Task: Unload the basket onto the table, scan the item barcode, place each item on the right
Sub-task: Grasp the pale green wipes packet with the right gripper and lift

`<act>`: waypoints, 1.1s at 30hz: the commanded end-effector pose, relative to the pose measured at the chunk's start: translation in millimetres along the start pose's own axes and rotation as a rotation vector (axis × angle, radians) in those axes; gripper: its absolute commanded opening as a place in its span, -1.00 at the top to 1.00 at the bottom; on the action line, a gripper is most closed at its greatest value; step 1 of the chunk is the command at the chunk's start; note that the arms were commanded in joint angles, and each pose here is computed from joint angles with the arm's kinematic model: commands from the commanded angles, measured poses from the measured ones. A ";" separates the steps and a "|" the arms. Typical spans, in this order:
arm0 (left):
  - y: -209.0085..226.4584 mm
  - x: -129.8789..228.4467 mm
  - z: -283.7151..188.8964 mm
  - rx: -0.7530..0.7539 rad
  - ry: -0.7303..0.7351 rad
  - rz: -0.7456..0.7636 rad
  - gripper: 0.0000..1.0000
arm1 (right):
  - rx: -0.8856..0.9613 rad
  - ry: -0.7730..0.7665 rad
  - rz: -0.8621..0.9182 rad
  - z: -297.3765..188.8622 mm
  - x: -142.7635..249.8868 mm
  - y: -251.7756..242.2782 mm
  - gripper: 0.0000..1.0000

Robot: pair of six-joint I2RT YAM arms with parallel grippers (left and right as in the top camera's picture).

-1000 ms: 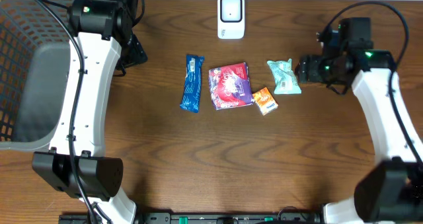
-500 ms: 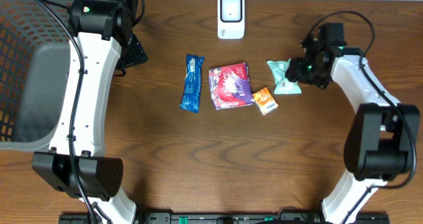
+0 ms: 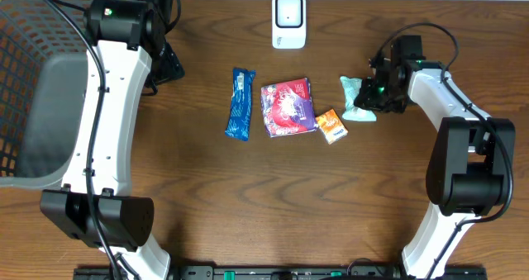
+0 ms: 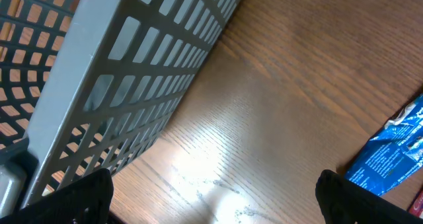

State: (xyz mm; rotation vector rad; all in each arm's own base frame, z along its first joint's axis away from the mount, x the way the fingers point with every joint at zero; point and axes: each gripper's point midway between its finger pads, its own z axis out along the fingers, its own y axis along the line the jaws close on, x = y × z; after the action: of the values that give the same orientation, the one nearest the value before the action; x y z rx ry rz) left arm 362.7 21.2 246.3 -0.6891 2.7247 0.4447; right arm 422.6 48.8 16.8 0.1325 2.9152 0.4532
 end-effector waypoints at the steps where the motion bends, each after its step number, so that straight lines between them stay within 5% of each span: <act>1: 1.5 1.3 2.7 -0.010 0.008 0.008 -0.96 | 0.039 0.032 -0.014 -9.2 12.3 3.5 0.72; 11: 1.5 1.3 2.7 -0.010 0.008 0.008 -0.96 | 0.488 -0.104 0.085 -88.3 16.3 -31.8 0.72; 14: 1.5 1.2 2.6 -0.010 0.008 0.008 -0.96 | 0.556 -0.120 0.067 -94.1 16.3 -34.3 0.14; 17: 1.5 1.2 2.6 -0.010 0.008 0.008 -0.96 | 0.542 -0.104 0.056 -86.8 18.1 -29.6 -0.18; 22: 1.5 1.3 2.6 -0.010 0.008 0.008 -0.96 | 0.510 -0.097 0.051 -80.1 18.2 -23.3 -0.20; 28: 1.5 1.2 2.6 -0.010 0.008 0.008 -0.96 | 0.583 -0.106 0.055 -87.0 17.5 -36.5 0.35; 33: 1.5 1.3 2.6 -0.010 0.008 0.008 -0.95 | 0.613 -0.115 0.173 -94.8 20.3 -58.1 0.33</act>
State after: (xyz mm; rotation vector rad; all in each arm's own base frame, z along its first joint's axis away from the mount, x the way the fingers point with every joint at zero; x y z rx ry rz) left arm 362.7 21.2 246.3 -0.6891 2.7247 0.4447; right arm 385.3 -8.2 86.0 0.3212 2.8548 -0.3486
